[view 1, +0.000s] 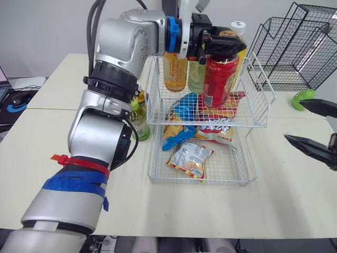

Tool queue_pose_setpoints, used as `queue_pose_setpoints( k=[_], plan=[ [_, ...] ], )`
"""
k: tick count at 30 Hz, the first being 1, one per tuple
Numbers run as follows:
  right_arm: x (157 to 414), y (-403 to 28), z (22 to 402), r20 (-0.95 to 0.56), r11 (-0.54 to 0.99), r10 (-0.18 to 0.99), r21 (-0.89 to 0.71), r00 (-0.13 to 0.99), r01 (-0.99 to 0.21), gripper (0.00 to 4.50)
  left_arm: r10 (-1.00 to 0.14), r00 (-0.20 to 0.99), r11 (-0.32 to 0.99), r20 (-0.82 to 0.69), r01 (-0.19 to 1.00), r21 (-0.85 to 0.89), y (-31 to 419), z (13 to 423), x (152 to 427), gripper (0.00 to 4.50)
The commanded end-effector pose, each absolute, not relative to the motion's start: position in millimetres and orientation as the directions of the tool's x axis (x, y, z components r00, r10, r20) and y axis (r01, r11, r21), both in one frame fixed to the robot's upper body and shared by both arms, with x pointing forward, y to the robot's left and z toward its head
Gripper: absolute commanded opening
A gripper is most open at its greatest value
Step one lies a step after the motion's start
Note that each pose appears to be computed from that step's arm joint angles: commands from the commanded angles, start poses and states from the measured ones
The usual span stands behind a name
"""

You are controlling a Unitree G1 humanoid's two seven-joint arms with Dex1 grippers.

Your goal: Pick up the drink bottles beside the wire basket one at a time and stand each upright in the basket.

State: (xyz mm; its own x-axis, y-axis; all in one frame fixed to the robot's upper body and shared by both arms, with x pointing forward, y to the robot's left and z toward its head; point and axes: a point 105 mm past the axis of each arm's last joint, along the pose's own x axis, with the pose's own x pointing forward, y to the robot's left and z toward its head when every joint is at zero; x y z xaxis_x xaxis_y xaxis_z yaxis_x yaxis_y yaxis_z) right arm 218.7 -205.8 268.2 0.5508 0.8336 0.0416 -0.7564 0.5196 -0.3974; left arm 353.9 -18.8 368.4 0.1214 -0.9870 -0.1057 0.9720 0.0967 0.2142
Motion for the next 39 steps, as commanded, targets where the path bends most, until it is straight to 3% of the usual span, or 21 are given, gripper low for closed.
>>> queue_pose_setpoints(
  k=[1,8,18,25,28,32,39],
  plan=[
    [220.3,-182.2,270.8,0.056,0.510,0.837,-0.441,0.544,-0.738,4.50,-0.993,0.061,0.029,-0.102,0.957,0.289,-28.1,382.9,335.5,1.38],
    [225.5,-155.5,272.3,0.077,0.523,0.830,-0.451,0.553,-0.723,4.50,-0.993,0.023,-0.010,-0.118,0.962,0.273,-31.0,376.8,330.5,1.38],
    [226.9,-156.0,274.4,0.073,0.543,0.813,-0.454,0.578,-0.707,4.50,-0.997,-0.006,-0.028,-0.078,0.958,0.284,-23.4,392.5,323.6,4.48],
    [235.8,-159.0,289.2,0.074,0.557,0.799,-0.465,0.597,-0.688,4.50,-0.994,-0.066,-0.087,-0.082,0.954,0.288,-7.2,398.6,309.2,4.48],
    [235.2,-147.5,322.3,0.117,0.559,0.805,-0.478,0.582,-0.678,4.50,-0.995,-0.068,-0.086,-0.073,0.955,0.283,5.6,402.1,306.0,4.48],
    [236.3,-142.7,334.5,0.129,0.568,0.804,-0.453,0.581,-0.687,4.50,-0.995,-0.066,-0.082,-0.070,0.961,0.263,21.8,401.9,303.5,4.48],
    [238.3,-135.3,338.4,0.121,0.559,0.815,-0.417,0.566,-0.716,4.50,-1.000,0.013,0.006,-0.029,0.970,0.242,71.1,400.6,301.8,4.48]
  ],
)
